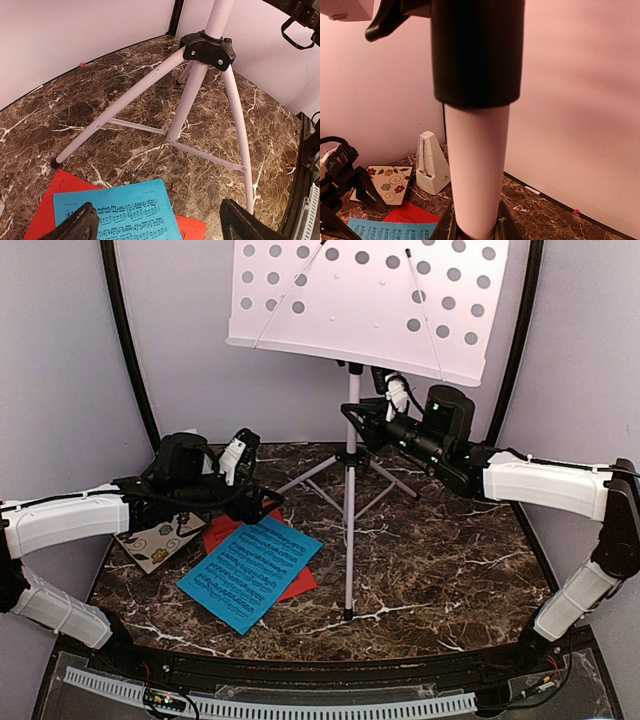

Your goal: Set up the instrument practice props

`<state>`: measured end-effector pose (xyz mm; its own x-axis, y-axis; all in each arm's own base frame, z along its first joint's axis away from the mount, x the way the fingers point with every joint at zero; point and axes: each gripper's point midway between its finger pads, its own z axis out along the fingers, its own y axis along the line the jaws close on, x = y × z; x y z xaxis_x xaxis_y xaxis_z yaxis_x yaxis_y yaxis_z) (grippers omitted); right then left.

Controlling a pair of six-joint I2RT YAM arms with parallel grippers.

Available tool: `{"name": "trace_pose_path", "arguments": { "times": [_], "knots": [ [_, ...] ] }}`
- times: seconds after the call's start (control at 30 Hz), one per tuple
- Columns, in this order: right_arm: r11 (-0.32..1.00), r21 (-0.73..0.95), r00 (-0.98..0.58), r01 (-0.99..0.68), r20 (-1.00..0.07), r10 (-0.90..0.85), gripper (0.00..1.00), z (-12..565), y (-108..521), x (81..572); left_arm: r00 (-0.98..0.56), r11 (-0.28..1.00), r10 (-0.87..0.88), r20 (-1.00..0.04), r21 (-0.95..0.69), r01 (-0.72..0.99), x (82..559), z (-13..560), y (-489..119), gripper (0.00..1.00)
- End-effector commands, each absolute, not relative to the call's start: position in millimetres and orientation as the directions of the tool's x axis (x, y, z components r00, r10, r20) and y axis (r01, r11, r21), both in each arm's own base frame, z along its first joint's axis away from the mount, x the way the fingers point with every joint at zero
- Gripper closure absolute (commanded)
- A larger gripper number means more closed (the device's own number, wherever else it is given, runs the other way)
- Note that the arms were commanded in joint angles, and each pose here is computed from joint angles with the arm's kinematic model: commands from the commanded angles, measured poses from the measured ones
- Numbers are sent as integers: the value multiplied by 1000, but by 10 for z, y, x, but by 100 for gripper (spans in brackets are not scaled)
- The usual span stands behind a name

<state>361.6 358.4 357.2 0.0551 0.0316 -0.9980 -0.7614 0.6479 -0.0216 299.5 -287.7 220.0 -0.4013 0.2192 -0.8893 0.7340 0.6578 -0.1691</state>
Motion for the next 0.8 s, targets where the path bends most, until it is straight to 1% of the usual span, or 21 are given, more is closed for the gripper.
{"name": "trace_pose_path", "arguments": {
  "times": [0.0,0.03,0.27,0.33,0.57,0.77],
  "knots": [
    [645,-26,51,-764,-998,21,100,3488,3596,3633,-364,651,217,-906,-143,745,2982,2331,-2880,13],
    [643,-21,27,-766,-1000,-2,100,3327,3597,3629,-363,650,218,-906,-143,747,2981,2334,-2885,13],
    [628,-2,-31,-778,-999,-42,100,3016,3614,3631,-368,647,225,-902,-144,748,2998,2295,-2905,14],
    [624,7,-67,-781,-995,-73,100,2787,3641,3661,-369,646,226,-902,-144,749,3003,2287,-2912,14],
    [613,37,-128,-789,-986,-105,100,2457,3630,3623,-371,644,231,-899,-145,752,3018,2243,-2935,14],
    [609,52,-160,-792,-979,-124,100,2304,3595,3564,-373,639,225,-900,-153,754,3019,2236,-2952,14]
  ]
}}
